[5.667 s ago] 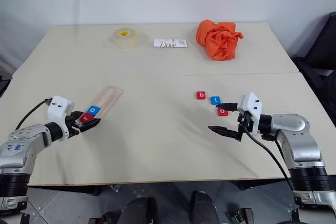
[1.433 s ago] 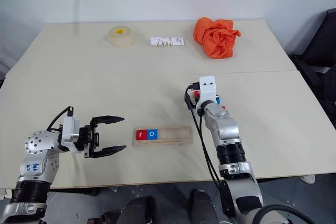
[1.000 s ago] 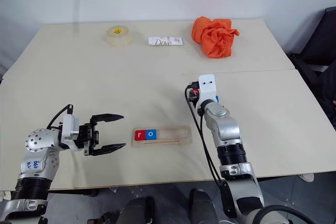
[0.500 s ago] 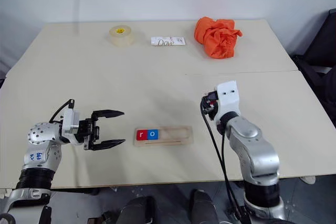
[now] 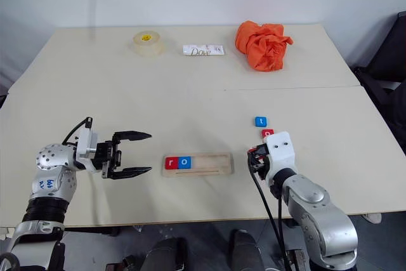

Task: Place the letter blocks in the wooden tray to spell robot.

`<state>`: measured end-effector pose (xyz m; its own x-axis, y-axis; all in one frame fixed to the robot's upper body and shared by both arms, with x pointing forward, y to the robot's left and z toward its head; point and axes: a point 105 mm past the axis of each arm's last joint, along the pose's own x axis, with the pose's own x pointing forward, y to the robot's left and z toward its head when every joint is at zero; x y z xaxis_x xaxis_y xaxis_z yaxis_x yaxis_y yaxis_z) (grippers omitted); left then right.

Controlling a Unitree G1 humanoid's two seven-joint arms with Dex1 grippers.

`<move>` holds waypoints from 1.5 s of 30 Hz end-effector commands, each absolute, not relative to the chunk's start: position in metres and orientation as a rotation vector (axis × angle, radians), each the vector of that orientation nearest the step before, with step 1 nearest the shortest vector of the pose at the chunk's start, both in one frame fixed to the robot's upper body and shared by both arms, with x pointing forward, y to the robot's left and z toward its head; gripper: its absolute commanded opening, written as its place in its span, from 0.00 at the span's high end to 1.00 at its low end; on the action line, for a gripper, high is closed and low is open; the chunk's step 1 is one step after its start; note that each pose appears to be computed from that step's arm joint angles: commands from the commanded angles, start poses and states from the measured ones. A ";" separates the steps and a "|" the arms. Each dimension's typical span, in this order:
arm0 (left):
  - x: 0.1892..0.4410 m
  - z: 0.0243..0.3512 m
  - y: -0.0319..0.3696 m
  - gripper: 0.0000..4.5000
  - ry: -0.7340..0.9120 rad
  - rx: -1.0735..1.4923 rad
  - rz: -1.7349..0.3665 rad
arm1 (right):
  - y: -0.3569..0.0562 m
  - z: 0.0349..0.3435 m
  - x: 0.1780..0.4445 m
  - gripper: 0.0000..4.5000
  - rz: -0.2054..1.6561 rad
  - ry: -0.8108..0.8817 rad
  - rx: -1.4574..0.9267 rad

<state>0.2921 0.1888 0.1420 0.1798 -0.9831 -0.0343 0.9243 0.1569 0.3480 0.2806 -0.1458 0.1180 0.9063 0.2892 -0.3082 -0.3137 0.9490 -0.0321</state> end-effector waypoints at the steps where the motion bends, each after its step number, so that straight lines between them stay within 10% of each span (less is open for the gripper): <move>1: 0.291 0.146 0.189 0.00 -0.230 0.334 -1.393 | -0.143 0.124 0.282 0.67 0.293 0.268 -0.064; 3: 0.291 0.147 0.189 0.00 -0.231 0.335 -1.392 | -0.143 0.119 0.283 0.67 0.282 0.280 -0.055; 12: 0.290 0.148 0.191 0.00 -0.232 0.339 -1.385 | -0.145 0.130 0.286 0.00 0.326 0.228 -0.060; 35: 0.278 0.142 0.180 0.00 -0.239 0.321 -1.438 | -0.171 0.117 0.317 0.00 1.143 0.384 -0.683; 45: 0.273 0.142 0.184 0.00 -0.243 0.327 -1.394 | -0.172 0.120 0.324 0.66 1.160 0.374 -0.722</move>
<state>0.2748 0.1808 0.1327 0.1526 -0.9871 -0.0485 0.9353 0.1284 0.3299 0.3195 -0.1667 0.1142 0.3373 0.7146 -0.6129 -0.9374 0.1946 -0.2889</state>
